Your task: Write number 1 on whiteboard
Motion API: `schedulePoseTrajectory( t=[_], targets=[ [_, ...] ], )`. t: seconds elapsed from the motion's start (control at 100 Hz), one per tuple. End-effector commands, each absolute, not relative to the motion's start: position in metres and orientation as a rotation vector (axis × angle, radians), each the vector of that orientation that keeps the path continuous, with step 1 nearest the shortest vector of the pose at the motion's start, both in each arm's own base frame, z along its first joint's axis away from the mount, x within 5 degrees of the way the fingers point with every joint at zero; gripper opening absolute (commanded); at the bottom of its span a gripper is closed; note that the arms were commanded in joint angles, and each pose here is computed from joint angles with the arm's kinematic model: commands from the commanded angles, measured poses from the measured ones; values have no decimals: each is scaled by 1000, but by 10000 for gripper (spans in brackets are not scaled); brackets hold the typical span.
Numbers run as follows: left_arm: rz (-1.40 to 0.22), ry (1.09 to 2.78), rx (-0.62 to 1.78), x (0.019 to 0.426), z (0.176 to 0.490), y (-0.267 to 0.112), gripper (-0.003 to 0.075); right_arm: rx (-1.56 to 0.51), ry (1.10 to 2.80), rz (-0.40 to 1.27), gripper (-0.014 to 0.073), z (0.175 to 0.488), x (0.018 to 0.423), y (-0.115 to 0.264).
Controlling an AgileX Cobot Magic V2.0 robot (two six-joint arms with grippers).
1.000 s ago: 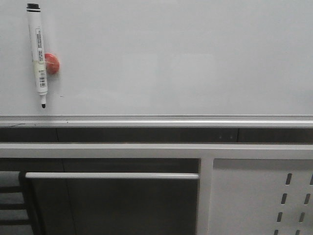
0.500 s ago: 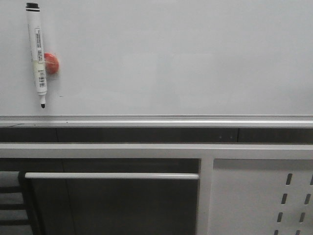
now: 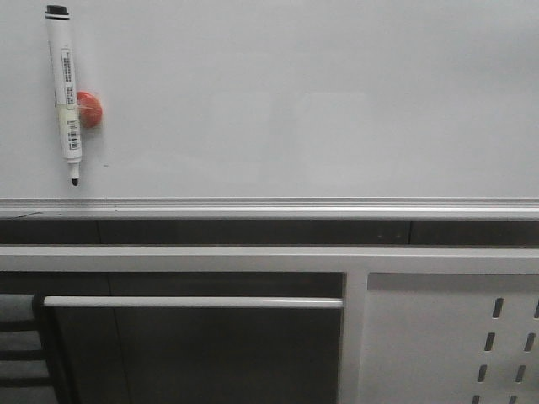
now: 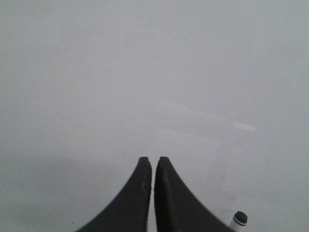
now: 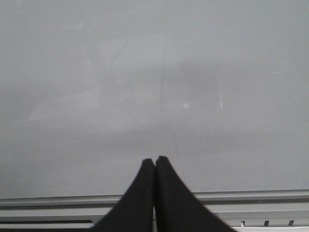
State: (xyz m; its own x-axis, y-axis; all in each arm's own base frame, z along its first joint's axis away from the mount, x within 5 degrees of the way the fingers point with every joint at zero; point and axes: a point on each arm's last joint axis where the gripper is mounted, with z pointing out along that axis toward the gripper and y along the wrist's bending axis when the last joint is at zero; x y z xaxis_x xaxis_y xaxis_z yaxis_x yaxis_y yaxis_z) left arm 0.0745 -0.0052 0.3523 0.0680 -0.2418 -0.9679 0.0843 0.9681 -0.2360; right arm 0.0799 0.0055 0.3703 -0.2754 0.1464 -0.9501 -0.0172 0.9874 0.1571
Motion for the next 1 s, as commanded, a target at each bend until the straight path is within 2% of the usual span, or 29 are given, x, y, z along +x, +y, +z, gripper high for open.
schedulePoseTrajectory(
  t=[0.0,0.27,0.39,0.48,0.58,0.92,0.99],
  targets=[
    [-287,1413,-158,87,361,-5,-17,77,1765,127,-71,388,86,4],
    [-318,1519,-120,116,312,-14,-1,78,1751,126,-71,389,87,4],
    [-357,1519,26,120,293,-30,40,78,1751,126,-71,389,87,4],
    [-387,1508,189,120,282,-46,39,82,1751,137,-71,389,87,4],
    [-442,1515,254,125,273,-59,38,90,1750,161,-71,389,87,5],
    [-445,1670,222,168,234,-78,39,91,1757,166,-71,388,87,6],
    [-447,1680,251,172,227,-84,62,91,1757,166,-71,388,87,6]
  ],
)
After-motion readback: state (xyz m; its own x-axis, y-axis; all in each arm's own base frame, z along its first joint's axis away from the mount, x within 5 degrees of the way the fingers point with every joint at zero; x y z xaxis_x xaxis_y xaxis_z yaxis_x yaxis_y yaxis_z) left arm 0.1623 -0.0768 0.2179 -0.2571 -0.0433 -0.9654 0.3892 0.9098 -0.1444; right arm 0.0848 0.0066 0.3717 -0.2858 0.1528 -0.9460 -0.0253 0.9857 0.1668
